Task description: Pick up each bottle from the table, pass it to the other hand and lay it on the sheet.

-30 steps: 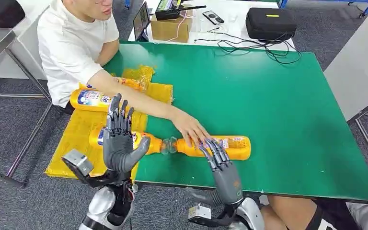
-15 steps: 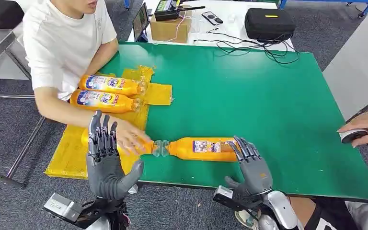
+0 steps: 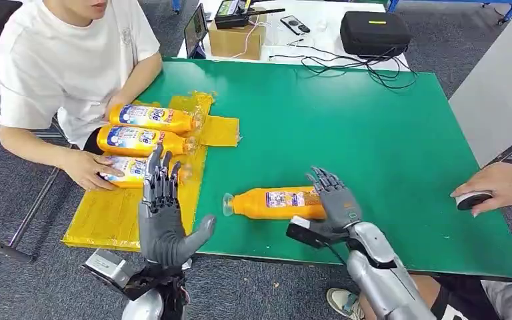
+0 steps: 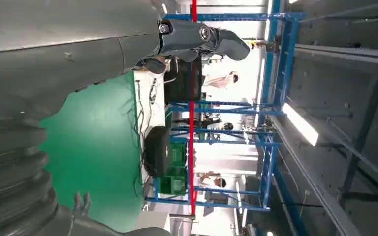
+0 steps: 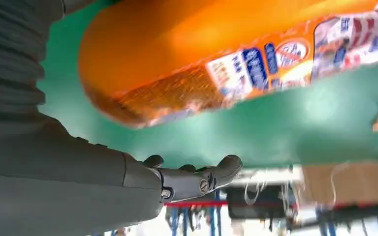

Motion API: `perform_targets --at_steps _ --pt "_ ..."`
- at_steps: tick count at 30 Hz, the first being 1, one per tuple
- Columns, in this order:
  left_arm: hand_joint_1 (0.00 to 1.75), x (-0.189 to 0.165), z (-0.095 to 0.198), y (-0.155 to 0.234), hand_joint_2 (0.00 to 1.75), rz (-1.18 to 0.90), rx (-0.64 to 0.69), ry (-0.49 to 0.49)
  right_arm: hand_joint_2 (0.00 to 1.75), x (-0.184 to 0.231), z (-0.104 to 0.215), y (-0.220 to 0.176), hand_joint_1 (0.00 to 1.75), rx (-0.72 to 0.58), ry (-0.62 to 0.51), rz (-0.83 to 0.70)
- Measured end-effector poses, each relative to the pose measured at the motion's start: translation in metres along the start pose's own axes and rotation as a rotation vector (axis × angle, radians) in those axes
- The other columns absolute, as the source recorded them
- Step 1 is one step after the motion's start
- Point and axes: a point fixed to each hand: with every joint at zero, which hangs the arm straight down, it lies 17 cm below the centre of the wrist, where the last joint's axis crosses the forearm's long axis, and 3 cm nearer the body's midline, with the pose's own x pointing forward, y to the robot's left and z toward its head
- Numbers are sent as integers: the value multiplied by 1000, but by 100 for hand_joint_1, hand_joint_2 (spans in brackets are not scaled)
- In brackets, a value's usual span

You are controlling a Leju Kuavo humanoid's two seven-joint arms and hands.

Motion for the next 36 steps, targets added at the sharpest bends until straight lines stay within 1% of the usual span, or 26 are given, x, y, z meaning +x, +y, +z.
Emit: perform_targets --at_steps 4,10,15,16,17,19,22,29,36 --pt "0 -3 -2 -3 175 -1 -9 3 175 -1 -12 8 0 51 11 0" --pt "0 -10 -1 -4 175 -7 -12 20 175 -3 -16 23 0 117 35 -6" --pt "0 -17 2 -5 175 -29 -19 41 175 -8 -20 41 0 229 84 5" --pt "0 -18 3 -4 175 -32 -18 46 175 -11 -20 44 24 257 95 11" --pt "0 -20 4 -4 175 -34 -17 51 175 -13 -21 45 173 284 102 18" --pt "0 -23 6 -4 175 -40 -19 59 175 -16 -22 48 175 323 105 28" --pt "0 -25 8 -5 175 -46 -25 65 175 -16 -23 50 175 348 90 20" --pt "0 -31 10 -6 175 -49 -31 80 175 -15 -24 50 175 363 67 12" --pt "0 -35 13 -7 175 -45 -39 89 175 -10 -19 54 175 380 19 -42"
